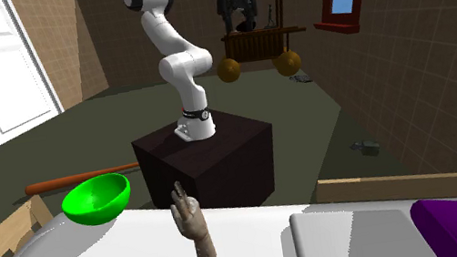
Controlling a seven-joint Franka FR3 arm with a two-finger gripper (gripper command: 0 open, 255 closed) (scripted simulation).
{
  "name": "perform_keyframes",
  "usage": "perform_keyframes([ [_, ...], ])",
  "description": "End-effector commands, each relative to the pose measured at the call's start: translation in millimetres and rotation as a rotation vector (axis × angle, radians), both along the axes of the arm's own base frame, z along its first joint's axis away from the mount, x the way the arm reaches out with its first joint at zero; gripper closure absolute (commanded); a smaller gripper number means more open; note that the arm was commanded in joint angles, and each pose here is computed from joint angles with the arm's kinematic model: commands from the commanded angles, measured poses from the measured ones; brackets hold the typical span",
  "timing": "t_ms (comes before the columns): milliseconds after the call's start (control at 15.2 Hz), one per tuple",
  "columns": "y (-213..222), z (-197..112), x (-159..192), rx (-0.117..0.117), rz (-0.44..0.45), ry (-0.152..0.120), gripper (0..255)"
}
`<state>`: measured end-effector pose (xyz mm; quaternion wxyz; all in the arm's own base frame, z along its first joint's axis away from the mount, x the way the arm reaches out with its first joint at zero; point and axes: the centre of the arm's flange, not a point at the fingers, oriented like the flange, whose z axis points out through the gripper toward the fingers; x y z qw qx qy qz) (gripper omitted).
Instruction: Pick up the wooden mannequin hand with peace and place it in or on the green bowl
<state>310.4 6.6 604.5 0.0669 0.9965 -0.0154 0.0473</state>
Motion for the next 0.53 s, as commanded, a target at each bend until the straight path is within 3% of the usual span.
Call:
perform_keyframes([
  [0, 0, 0, 0, 0.000, 0.000, 0.000, 0],
  [462, -77, -50, 22, 0.019, -0.007, 0.000, 0],
])
